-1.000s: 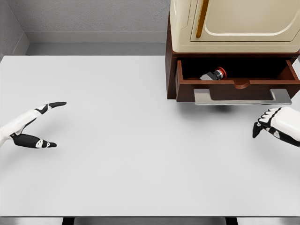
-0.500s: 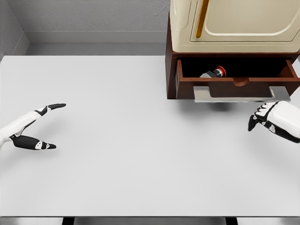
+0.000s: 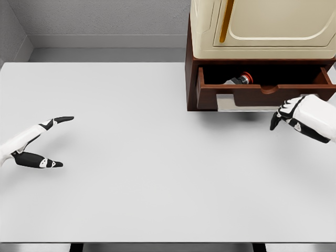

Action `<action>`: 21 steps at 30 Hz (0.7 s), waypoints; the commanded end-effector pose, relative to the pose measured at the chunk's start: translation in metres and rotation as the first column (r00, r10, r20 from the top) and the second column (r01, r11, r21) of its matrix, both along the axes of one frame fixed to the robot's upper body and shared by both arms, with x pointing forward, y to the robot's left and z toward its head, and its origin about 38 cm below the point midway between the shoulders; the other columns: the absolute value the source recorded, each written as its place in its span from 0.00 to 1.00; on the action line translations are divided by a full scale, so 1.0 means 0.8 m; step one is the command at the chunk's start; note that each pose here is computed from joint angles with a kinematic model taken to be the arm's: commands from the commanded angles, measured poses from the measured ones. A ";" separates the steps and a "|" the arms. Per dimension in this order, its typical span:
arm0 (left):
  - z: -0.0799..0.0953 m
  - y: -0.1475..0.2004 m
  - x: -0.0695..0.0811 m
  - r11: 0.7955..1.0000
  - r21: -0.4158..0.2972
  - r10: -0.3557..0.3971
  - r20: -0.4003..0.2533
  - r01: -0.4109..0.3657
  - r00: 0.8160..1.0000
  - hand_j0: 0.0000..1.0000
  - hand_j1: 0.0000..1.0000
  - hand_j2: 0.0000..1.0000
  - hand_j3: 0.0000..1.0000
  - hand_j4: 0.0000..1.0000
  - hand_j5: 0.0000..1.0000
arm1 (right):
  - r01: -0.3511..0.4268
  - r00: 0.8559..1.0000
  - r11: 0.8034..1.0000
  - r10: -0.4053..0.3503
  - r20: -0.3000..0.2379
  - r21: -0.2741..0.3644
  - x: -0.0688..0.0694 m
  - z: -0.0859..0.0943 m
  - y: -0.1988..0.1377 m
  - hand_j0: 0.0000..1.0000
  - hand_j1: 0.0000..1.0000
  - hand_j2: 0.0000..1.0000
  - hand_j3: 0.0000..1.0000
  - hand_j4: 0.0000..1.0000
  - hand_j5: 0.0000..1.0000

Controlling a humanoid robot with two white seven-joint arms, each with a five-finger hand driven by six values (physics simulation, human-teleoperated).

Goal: Put the switch into the drawer with left arm, and close the drawer with right arm

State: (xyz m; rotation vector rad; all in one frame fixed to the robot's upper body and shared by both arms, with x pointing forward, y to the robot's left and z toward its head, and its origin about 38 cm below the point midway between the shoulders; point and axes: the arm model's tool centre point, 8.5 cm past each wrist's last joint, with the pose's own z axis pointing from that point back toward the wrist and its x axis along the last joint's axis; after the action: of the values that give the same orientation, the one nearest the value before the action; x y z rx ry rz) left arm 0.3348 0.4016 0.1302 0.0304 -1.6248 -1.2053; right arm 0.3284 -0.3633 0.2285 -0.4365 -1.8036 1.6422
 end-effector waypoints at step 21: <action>0.000 0.000 0.000 1.000 -0.008 0.002 -0.002 -0.002 1.000 1.00 1.00 1.00 1.00 1.00 1.00 | 0.013 1.000 1.000 -0.013 -0.017 0.008 0.032 -0.020 0.007 0.33 0.33 0.33 0.33 0.33 0.33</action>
State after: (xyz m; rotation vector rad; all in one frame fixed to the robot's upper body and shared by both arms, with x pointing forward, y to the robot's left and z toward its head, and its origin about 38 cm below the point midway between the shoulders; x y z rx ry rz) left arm 0.3344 0.4013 0.1295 0.0285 -1.6243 -1.2040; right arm 0.3544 -0.3590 0.2273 -0.4193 -1.8498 1.5518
